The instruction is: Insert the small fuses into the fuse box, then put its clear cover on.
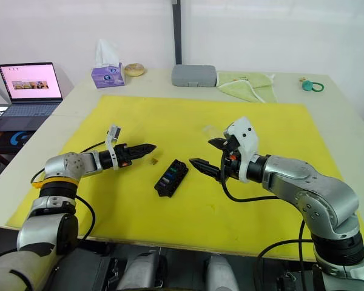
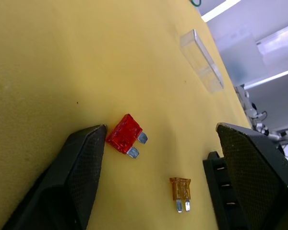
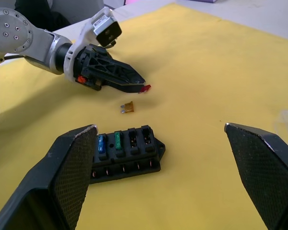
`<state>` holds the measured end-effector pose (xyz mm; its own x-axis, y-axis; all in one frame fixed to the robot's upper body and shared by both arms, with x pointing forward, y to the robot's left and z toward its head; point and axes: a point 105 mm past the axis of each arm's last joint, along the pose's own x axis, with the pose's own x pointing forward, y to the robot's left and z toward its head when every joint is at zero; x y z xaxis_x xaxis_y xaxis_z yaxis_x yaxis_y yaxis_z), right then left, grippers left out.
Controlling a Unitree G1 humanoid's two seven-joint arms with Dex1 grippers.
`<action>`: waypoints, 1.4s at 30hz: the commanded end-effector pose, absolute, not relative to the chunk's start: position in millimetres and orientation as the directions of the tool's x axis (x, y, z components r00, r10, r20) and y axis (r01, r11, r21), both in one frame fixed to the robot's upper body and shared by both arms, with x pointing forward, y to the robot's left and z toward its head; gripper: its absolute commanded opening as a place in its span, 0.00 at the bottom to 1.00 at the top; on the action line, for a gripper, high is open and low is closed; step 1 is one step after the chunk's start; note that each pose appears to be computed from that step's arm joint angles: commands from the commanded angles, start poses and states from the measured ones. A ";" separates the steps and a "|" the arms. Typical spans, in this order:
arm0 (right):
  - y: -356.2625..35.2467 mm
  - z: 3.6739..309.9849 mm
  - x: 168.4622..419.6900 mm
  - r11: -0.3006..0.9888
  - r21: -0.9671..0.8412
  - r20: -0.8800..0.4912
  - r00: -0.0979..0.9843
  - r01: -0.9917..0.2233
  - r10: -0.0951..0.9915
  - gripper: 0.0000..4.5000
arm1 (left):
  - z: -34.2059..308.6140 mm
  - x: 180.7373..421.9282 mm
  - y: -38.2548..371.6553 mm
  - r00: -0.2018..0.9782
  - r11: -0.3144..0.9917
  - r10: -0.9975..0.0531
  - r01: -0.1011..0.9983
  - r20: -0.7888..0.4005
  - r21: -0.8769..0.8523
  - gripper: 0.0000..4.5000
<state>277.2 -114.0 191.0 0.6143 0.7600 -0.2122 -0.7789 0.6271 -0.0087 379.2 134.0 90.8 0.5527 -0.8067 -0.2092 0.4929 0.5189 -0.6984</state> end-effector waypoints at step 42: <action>-87.3 233.3 250.1 0.352 0.216 -0.166 0.321 -0.911 0.932 1.00 | 127.7 286.0 219.0 0.126 0.283 -0.942 0.793 -0.310 -0.540 0.01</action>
<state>257.6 -91.4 226.4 0.3403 0.9222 -0.1838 -0.8893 0.3791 0.2557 287.2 215.9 123.8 0.1336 -0.9441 -0.3015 0.7842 0.2867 -0.5502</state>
